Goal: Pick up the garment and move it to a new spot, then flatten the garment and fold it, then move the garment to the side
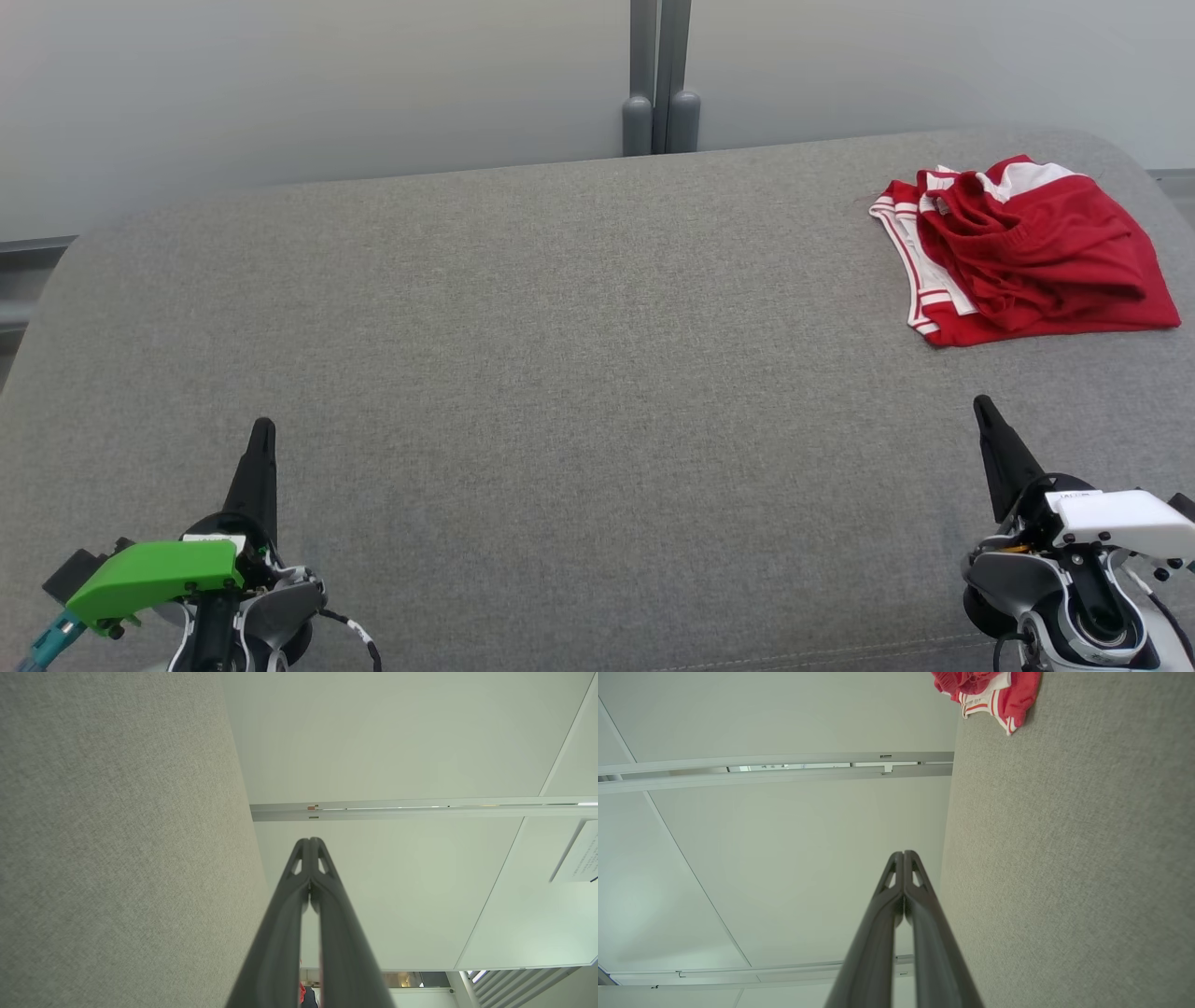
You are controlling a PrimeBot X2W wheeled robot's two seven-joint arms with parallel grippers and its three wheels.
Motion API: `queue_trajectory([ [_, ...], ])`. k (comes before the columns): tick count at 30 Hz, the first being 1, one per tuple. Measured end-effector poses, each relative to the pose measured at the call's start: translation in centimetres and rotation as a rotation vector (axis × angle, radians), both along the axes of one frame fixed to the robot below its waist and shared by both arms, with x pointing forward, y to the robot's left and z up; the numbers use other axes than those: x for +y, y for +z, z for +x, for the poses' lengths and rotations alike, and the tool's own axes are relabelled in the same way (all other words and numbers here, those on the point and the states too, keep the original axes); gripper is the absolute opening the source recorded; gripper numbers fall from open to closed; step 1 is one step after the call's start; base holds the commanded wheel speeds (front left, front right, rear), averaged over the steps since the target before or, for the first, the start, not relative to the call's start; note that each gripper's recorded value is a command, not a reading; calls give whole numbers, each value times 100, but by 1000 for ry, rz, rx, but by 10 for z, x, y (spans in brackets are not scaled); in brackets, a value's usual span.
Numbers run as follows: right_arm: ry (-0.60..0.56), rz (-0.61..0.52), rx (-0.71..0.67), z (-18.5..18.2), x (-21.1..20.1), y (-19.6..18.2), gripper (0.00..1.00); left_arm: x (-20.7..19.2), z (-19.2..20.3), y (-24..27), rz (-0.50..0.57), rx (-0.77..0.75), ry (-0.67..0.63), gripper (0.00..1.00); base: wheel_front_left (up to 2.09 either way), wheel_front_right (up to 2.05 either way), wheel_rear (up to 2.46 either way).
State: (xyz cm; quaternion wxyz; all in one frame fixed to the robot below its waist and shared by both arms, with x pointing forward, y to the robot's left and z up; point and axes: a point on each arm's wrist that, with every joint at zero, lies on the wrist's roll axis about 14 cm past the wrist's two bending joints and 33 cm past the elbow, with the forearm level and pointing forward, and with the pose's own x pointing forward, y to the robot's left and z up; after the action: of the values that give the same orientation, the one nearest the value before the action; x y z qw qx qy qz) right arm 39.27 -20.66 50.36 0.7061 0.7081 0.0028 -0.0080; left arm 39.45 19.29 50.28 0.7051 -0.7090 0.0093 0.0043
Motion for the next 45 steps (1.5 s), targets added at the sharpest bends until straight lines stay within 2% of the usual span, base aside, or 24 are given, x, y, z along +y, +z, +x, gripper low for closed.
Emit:
queue_trajectory([
  [45,-1,2,-1,0,-1,0,0,0,0,0,0,-1,0,0,0,0,0],
])
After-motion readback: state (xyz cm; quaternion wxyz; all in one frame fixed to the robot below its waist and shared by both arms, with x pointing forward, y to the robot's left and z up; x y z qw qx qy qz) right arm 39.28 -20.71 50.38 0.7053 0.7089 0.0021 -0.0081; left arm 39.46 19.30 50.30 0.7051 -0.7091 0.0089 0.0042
